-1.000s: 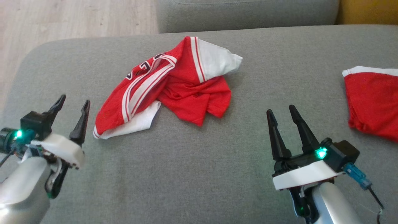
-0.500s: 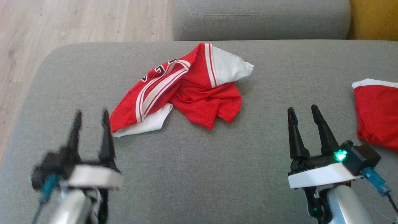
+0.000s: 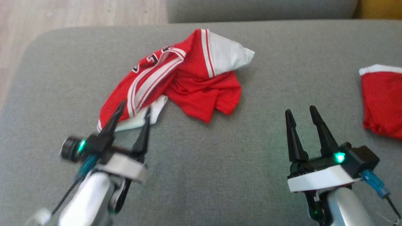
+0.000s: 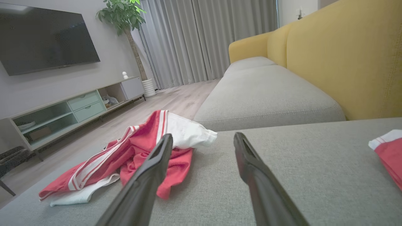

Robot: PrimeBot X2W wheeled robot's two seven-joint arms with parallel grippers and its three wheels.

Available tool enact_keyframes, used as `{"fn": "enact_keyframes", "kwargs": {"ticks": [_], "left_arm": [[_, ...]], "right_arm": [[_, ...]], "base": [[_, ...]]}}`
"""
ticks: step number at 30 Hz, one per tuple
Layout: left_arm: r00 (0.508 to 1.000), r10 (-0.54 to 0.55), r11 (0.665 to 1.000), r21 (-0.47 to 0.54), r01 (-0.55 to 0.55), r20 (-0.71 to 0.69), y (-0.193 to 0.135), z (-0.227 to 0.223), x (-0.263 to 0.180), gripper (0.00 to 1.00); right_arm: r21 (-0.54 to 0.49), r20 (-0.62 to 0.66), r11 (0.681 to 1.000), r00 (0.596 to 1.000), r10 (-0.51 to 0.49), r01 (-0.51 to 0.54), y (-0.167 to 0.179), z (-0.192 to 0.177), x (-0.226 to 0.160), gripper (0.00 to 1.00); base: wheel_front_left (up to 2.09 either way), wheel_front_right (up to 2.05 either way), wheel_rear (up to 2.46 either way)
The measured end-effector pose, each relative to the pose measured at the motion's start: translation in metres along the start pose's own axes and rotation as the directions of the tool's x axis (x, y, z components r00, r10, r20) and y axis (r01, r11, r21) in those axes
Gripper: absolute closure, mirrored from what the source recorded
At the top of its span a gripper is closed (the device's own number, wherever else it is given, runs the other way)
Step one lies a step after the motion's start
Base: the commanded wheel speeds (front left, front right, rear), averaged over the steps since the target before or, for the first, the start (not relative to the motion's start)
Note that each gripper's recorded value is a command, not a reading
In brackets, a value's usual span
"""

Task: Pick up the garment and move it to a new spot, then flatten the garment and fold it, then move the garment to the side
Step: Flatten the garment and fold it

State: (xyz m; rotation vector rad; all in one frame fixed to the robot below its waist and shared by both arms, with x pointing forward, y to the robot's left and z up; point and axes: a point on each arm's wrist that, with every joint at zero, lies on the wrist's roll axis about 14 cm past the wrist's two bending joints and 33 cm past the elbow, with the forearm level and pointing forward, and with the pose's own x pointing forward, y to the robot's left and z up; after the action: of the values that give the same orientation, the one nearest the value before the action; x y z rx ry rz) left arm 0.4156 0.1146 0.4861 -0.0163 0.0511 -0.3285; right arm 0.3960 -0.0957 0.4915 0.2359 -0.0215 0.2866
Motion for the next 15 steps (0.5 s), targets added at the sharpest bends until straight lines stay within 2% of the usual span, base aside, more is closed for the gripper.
{"fn": "enact_keyframes", "kwargs": {"ticks": [4, 6, 15], "left_arm": [[0.988, -0.137, 0.989, 0.04, 0.14, -0.064, -0.03, -0.004, 0.041, 0.0], [0.979, -0.168, 0.982, 0.067, 0.177, -0.118, -0.039, -0.01, 0.061, 0.0], [0.961, -0.143, 0.966, 0.178, 0.187, -0.237, -0.027, -0.034, 0.119, 0.0]], "right_arm": [[0.004, -0.025, 1.0, 0.999, -0.025, 0.025, -0.01, -0.01, 0.002, 0.0], [-0.001, -0.04, 0.999, 0.999, -0.037, 0.037, -0.015, -0.015, 0.003, 0.0], [-0.01, -0.063, 0.995, 0.993, -0.097, 0.096, -0.038, -0.023, 0.005, 0.0]], "base": [[0.0, 0.0, 0.0], [0.0, 0.0, 0.0], [0.0, 0.0, 0.0]]}}
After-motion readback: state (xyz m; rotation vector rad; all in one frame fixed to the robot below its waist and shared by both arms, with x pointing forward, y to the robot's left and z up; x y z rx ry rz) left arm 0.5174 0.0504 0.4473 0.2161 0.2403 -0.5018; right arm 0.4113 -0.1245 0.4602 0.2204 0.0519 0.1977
